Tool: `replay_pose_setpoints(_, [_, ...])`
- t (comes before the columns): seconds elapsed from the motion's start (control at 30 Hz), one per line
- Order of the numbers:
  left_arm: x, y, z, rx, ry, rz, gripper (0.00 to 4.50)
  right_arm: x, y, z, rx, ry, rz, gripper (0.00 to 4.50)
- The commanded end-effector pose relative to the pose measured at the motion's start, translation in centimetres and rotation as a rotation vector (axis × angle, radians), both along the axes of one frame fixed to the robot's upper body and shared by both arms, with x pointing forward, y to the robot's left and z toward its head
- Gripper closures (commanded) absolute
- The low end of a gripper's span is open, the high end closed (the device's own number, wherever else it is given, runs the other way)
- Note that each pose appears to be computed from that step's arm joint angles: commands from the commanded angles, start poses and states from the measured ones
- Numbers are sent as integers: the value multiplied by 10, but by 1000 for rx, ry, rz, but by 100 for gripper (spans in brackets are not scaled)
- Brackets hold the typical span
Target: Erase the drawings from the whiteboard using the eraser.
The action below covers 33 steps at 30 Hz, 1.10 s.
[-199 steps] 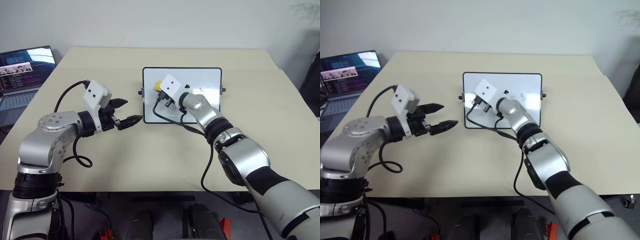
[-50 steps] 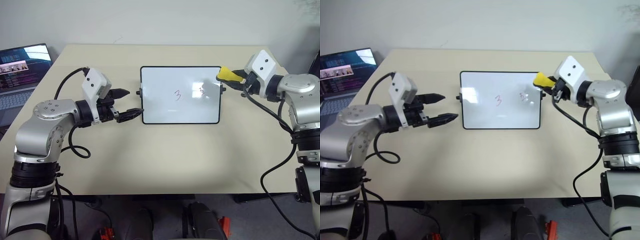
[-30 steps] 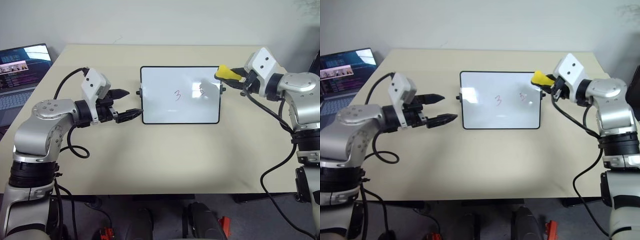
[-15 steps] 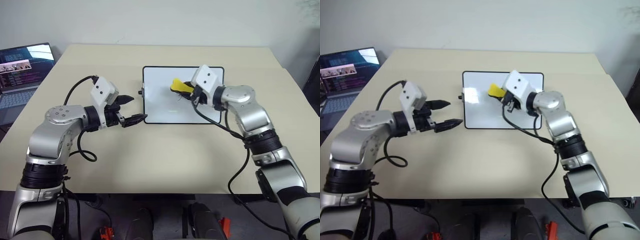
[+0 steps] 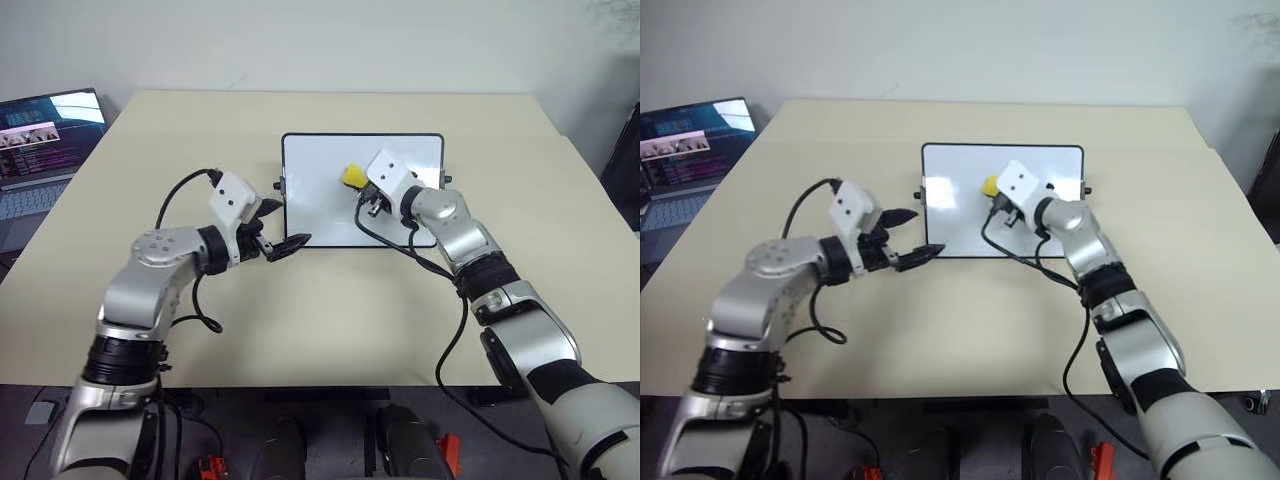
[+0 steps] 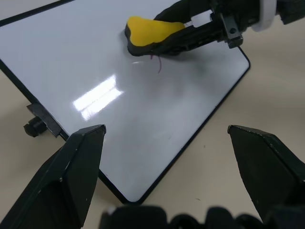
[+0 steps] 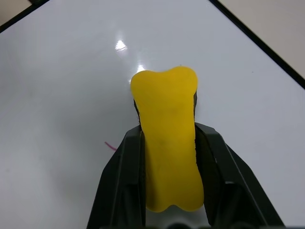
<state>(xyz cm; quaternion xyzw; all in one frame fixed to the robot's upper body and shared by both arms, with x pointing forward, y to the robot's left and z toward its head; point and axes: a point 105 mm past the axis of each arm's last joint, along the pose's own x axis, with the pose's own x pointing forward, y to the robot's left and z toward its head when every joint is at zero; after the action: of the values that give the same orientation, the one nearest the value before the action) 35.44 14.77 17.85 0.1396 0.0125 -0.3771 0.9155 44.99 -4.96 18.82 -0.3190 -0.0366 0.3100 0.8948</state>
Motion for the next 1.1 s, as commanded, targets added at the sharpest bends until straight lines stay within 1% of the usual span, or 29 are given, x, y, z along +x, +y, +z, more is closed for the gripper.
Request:
replay_pose_setpoints(0.03, [-1, 7, 7, -41, -74, 46, 0, 4, -4, 18, 43, -59, -31, 342])
replay_pose_setpoints(0.1, [-4, 7, -6, -42, -52, 56, 0, 5, -5, 21, 36, -72, -38, 342])
replay_pose_setpoints(0.17, [-6, 7, -13, -39, -36, 58, 0, 6, -9, 22, 17, -81, -57, 342])
replay_pose_setpoints(0.3, [-6, 2, -13, -60, -30, 46, 0, 9, -12, 15, -25, -73, -88, 342])
replay_pose_setpoints(0.37, [-5, 0, -11, -60, -31, 38, 0, 6, -9, 0, -64, -31, -67, 342])
replay_pose_setpoints(0.4, [-5, -1, -10, -58, -30, 33, 0, 2, -6, -14, -99, 15, -37, 342])
replay_pose_setpoints(0.5, [-6, -2, -8, -58, -25, 13, 0, -10, -4, -44, -178, 120, 36, 342])
replay_pose_setpoints(0.57, [-6, -3, -5, -60, -25, 5, 0, -17, -5, -55, -207, 160, 67, 343])
replay_pose_setpoints(0.63, [-5, -3, -5, -57, -26, 2, 0, -23, -4, -61, -211, 187, 90, 343])
replay_pose_setpoints(0.7, [-4, -4, -5, -55, -24, -1, 0, -23, -4, -59, -201, 183, 88, 343])
replay_pose_setpoints(0.77, [-4, -4, -6, -53, -22, -5, 0, -20, -5, -52, -180, 157, 63, 343])
replay_pose_setpoints(0.87, [-4, -5, -7, -53, -15, -7, 0, -3, -15, -23, -117, 56, -42, 343])
replay_pose_setpoints(0.93, [-4, -5, -7, -54, -15, -7, 0, 5, -21, -11, -101, 15, -100, 343])
replay_pose_setpoints(1.1, [-3, -5, -6, -52, -16, -5, 0, 13, -28, 1, -79, -26, -170, 343])
